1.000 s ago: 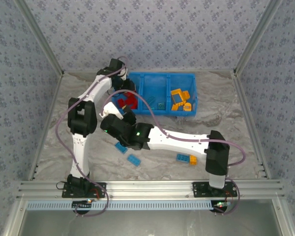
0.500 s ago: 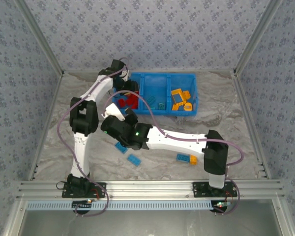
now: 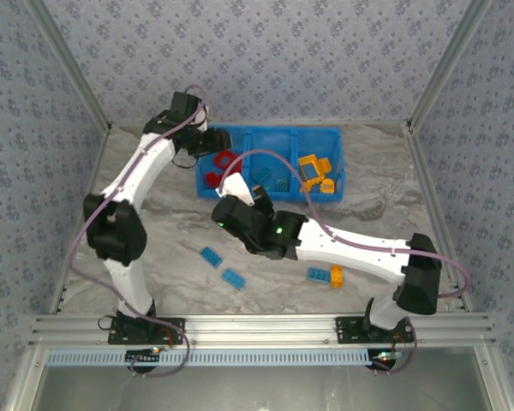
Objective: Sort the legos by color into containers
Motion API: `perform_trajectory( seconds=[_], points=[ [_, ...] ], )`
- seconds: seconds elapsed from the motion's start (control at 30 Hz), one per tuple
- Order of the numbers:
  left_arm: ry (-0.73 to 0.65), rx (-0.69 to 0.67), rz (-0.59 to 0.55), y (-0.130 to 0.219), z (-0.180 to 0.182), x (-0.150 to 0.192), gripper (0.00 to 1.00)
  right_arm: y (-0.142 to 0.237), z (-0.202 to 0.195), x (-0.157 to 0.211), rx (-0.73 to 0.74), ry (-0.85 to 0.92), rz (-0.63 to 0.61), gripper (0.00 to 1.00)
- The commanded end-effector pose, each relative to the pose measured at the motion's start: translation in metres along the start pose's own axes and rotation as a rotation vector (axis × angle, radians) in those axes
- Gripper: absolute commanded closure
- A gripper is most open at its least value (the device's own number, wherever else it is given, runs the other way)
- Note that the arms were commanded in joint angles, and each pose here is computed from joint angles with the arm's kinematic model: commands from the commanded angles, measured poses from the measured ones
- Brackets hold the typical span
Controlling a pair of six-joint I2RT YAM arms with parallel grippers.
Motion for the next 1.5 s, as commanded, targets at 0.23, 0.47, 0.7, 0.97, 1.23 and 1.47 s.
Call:
perform_trajectory(
  seconds=[0.23,0.47,0.7,0.97,1.23,1.47],
  points=[
    [0.053,-0.043,-0.062,0.121,-0.026,0.12,0.34,0.004,-0.019,0.044,-0.276,0.038,0.185,0.25],
    [0.161,0.026,-0.029,0.16,-0.015,0.226,0.31,-0.032,-0.035,0.081,-0.366,0.076,0.377,0.18],
    [0.225,0.024,-0.035,0.168,0.004,0.275,0.3,-0.085,-0.031,0.092,-0.358,0.073,0.486,0.12],
    [0.162,0.057,-0.074,0.173,-0.005,0.259,0.3,-0.134,-0.02,0.105,-0.253,0.385,0.593,0.11],
    [0.105,0.17,-0.093,0.182,-0.019,0.248,0.28,-0.167,-0.017,0.115,-0.278,0.46,0.636,0.12],
    [0.116,0.19,-0.1,0.186,-0.02,0.251,0.28,-0.185,-0.018,0.119,-0.3,0.45,0.672,0.18]
  ],
)
Point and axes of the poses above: each hand's point on the last joint's axis, 136 mm out from that joint toward the fingers, its own y axis back along the fingers, its own z axis along the line the jaws close on, x = y × z, the point moved 9 cm from there along y, back along the fingers, and after that the axes turned 12 degrees about -y, right-handed, at the moved point
